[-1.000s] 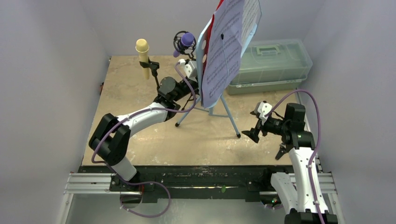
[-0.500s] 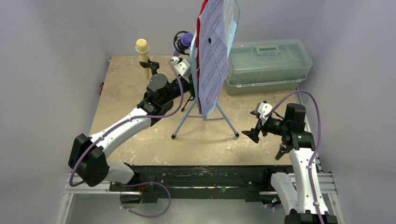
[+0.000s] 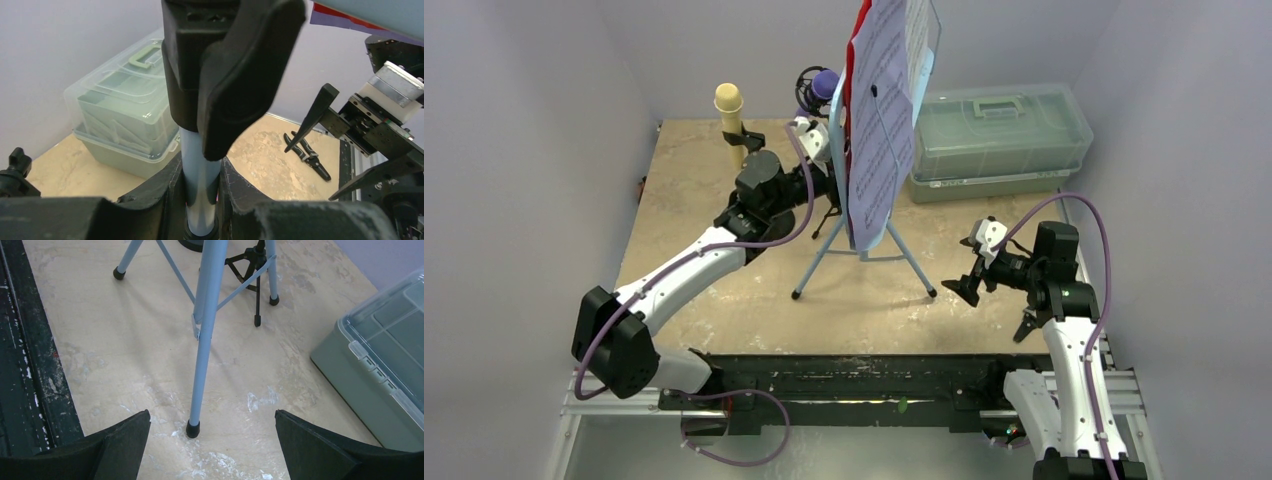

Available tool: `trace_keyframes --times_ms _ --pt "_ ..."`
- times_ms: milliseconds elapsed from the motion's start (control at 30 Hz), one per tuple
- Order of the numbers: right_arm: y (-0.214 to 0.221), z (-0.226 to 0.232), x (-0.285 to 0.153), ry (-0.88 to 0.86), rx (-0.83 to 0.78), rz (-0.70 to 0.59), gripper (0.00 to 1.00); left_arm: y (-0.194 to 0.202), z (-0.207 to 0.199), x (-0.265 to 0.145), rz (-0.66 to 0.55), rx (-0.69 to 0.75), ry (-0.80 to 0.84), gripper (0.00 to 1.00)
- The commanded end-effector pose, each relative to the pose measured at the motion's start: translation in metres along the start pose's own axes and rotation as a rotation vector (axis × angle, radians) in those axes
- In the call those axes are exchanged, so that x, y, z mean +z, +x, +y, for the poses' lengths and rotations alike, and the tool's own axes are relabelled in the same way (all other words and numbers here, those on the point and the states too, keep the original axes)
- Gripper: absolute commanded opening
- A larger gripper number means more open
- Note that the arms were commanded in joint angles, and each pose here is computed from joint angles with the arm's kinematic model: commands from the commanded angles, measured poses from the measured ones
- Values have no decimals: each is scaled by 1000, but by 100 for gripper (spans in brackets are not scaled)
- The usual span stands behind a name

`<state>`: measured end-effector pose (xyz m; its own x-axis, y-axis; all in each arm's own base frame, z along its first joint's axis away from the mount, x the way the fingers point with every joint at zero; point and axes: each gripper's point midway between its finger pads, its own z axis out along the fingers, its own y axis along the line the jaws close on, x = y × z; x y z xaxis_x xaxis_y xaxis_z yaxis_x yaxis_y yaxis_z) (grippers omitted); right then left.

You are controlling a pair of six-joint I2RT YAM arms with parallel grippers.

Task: Pack up the instrument practice props
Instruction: Pick up the music stand from the center of the board.

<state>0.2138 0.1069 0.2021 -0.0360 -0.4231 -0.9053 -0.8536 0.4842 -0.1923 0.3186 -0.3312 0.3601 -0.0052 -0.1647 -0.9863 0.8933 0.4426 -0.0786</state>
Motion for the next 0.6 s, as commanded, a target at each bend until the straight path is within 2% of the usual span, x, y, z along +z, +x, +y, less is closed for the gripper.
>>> trace_keyframes --times_ms 0,300,567 --pt "-9 -2 -2 4 -26 -23 99 -120 -38 -8 -276 102 126 0" --pt "-9 -2 -2 4 -26 -22 99 -148 -51 -24 -277 163 135 0" --pt "-9 -2 -2 7 -29 -23 99 -151 -65 -43 -273 138 151 0"
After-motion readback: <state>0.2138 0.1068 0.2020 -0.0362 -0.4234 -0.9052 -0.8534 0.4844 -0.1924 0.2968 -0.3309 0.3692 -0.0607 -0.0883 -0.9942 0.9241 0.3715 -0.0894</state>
